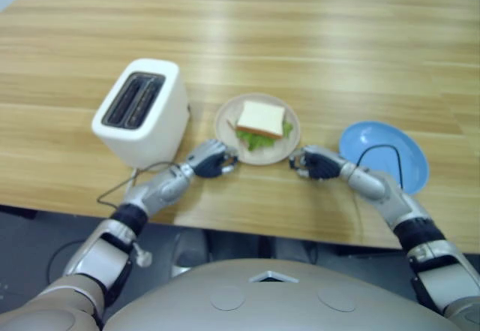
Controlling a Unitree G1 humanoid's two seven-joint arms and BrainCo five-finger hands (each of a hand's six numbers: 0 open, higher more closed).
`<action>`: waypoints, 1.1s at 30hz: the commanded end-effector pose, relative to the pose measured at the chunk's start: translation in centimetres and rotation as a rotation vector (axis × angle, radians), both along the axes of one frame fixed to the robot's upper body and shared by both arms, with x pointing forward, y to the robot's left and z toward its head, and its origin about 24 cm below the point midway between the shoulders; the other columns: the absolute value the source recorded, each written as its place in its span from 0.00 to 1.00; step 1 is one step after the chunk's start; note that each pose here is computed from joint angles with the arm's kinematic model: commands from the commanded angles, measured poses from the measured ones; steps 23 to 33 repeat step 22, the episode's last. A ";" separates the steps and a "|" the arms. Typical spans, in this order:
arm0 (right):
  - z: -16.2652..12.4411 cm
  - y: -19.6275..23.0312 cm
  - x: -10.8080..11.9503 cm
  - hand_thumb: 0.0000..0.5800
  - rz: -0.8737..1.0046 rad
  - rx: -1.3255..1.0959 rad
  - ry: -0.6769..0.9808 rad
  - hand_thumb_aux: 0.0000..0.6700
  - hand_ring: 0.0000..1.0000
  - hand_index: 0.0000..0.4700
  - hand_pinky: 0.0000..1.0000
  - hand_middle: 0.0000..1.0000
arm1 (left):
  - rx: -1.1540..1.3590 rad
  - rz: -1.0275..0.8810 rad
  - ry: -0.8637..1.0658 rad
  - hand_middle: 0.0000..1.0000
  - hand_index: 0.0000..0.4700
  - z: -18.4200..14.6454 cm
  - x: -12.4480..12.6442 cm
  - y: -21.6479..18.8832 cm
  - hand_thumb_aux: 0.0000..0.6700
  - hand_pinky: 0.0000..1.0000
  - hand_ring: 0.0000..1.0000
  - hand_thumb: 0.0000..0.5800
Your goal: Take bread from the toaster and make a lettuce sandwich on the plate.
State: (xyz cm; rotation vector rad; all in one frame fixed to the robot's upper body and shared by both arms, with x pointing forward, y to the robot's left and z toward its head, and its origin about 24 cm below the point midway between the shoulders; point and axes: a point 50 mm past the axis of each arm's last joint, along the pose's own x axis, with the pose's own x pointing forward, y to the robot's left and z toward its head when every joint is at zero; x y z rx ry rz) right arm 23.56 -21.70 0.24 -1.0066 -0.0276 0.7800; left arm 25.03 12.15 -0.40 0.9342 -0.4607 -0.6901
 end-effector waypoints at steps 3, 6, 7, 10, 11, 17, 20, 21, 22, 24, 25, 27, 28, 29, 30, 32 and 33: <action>4.1 -0.9 -1.3 0.00 0.013 0.209 -0.127 0.00 0.00 0.00 0.00 0.00 | -0.123 0.022 -0.122 0.00 0.00 3.4 -0.5 2.2 0.00 0.00 0.00 0.00; 7.8 -1.3 -1.9 0.00 0.016 0.376 -0.249 0.00 0.00 0.00 0.00 0.00 | -0.267 0.035 -0.201 0.00 0.00 6.7 -1.3 3.3 0.00 0.00 0.00 0.00; 9.2 -1.4 -2.2 0.00 0.024 0.447 -0.293 0.00 0.00 0.00 0.00 0.00 | -0.322 0.037 -0.232 0.00 0.00 8.1 -1.6 3.5 0.00 0.00 0.00 0.00; 13.6 -1.5 -3.2 0.00 0.058 0.656 -0.448 0.00 0.00 0.00 0.00 0.00 | -0.491 0.042 -0.332 0.00 0.00 12.5 -2.6 4.4 0.00 0.00 0.00 0.00; 14.9 -1.6 -3.5 0.00 0.065 0.734 -0.504 0.00 0.00 0.00 0.00 0.00 | -0.546 0.050 -0.373 0.00 0.00 13.9 -2.9 4.8 0.00 0.00 0.00 0.00; 17.7 -1.4 -4.3 0.00 0.104 0.999 -0.646 0.00 0.00 0.00 0.00 0.00 | -0.728 0.077 -0.506 0.00 0.00 18.0 -3.8 5.8 0.00 0.00 0.00 0.00; 17.5 -1.0 -4.1 0.00 0.109 1.012 -0.639 0.00 0.00 0.00 0.00 0.00 | -0.760 0.086 -0.514 0.00 0.00 18.2 -3.7 5.7 0.00 0.00 0.00 0.00; 17.4 -0.8 -3.9 0.00 0.114 1.016 -0.636 0.00 0.00 0.00 0.00 0.00 | -0.765 0.087 -0.518 0.00 0.00 18.2 -3.7 5.6 0.00 0.00 0.00 0.00; 17.4 -0.6 -3.9 0.00 0.116 1.018 -0.635 0.00 0.00 0.00 0.00 0.00 | -0.767 0.087 -0.521 0.00 0.00 18.3 -3.7 5.5 0.00 0.00 0.00 0.00; 17.4 -0.6 -3.9 0.00 0.116 1.018 -0.635 0.00 0.00 0.00 0.00 0.00 | -0.767 0.087 -0.521 0.00 0.00 18.3 -3.7 5.5 0.00 0.00 0.00 0.00; 17.4 -0.6 -3.9 0.00 0.116 1.018 -0.635 0.00 0.00 0.00 0.00 0.00 | -0.767 0.087 -0.521 0.00 0.00 18.3 -3.7 5.5 0.00 0.00 0.00 0.00; 17.4 -0.6 -3.9 0.00 0.116 1.018 -0.635 0.00 0.00 0.00 0.00 0.00 | -0.767 0.087 -0.521 0.00 0.00 18.3 -3.7 5.5 0.00 0.00 0.00 0.00; 17.4 -0.6 -3.9 0.00 0.116 1.018 -0.635 0.00 0.00 0.00 0.00 0.00 | -0.767 0.087 -0.521 0.00 0.00 18.3 -3.7 5.5 0.00 0.00 0.00 0.00; 17.4 -0.6 -3.9 0.00 0.116 1.018 -0.635 0.00 0.00 0.00 0.00 0.00 | -0.767 0.087 -0.521 0.00 0.00 18.3 -3.7 5.5 0.00 0.00 0.00 0.00; 17.4 -0.6 -3.9 0.00 0.116 1.018 -0.635 0.00 0.00 0.00 0.00 0.00 | -0.767 0.087 -0.521 0.00 0.00 18.3 -3.7 5.5 0.00 0.00 0.00 0.00; 17.4 -0.6 -3.9 0.00 0.116 1.018 -0.635 0.00 0.00 0.00 0.00 0.00 | -0.767 0.087 -0.521 0.00 0.00 18.3 -3.7 5.5 0.00 0.00 0.00 0.00; 17.4 -0.6 -3.9 0.00 0.116 1.018 -0.635 0.00 0.00 0.00 0.00 0.00 | -0.767 0.087 -0.521 0.00 0.00 18.3 -3.7 5.5 0.00 0.00 0.00 0.00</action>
